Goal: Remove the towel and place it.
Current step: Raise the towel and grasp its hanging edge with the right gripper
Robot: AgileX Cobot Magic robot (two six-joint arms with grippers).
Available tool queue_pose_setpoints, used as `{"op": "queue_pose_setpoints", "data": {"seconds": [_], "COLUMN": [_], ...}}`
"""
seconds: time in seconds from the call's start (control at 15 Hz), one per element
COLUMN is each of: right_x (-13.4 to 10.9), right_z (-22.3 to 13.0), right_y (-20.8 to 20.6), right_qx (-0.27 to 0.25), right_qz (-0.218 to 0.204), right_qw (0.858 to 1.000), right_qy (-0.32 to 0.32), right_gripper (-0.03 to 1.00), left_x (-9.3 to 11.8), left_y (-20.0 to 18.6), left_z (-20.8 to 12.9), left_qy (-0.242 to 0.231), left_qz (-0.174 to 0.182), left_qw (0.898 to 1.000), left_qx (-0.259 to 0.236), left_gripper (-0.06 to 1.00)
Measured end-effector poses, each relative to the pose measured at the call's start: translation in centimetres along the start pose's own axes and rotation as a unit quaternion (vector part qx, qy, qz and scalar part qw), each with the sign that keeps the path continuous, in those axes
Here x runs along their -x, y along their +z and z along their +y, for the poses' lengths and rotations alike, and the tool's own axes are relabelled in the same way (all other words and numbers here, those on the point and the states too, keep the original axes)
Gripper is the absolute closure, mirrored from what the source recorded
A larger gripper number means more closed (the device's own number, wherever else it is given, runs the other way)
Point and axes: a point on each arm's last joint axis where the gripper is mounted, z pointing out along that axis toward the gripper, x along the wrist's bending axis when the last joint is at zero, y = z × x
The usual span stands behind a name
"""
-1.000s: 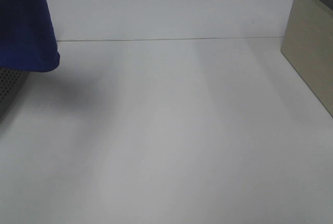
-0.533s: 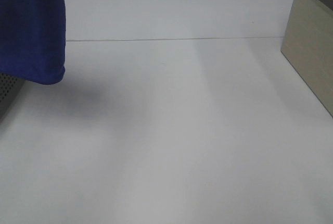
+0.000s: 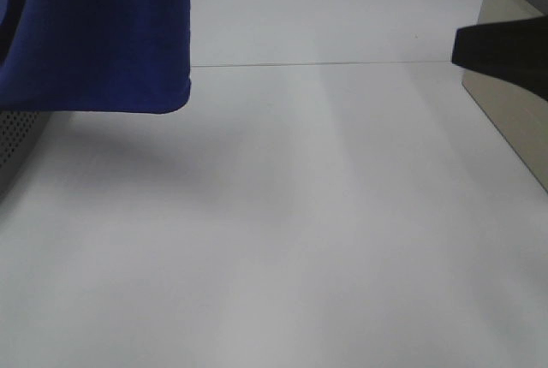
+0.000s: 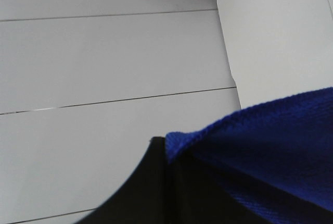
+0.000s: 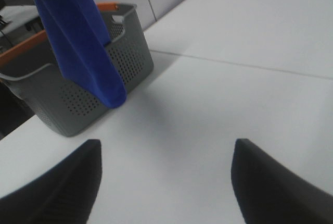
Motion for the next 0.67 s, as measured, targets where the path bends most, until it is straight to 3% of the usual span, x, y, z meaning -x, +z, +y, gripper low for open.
{"op": "queue_pose_setpoints", "data": {"seconds": [0.13,0.33,0.47,0.67], "right_x": [1.6,3.1,2.3,0.8], "right_z": [0.0,-0.8,-1.1,-0.6], "right_y": [1.9,4.1,8.1,11.1], "right_qx": [0.032,0.019,-0.03,-0.05], "right_qz": [0.041,0.074,0.106,0.141], "right_qw": [0.999,0.997,0.993,0.985], "right_qy": [-0.013,-0.022,-0.049,-0.082], "right_gripper": [0.29,0.29,0.29,0.29], "left_x": [-0.1,-0.2,-0.4,-0.4], "left_y": [-0.1,-0.1,-0.2,-0.2], "left_z": [0.9,1.8,2.0,2.0], "left_qy": [0.001,-0.01,-0.027,-0.032], "left_qz": [0.008,0.011,0.021,0.021], "left_qw": [1.0,0.999,0.998,0.998], "left_qx": [0.017,0.036,0.046,0.048], "left_gripper": [0.94,0.94,0.94,0.94]}}
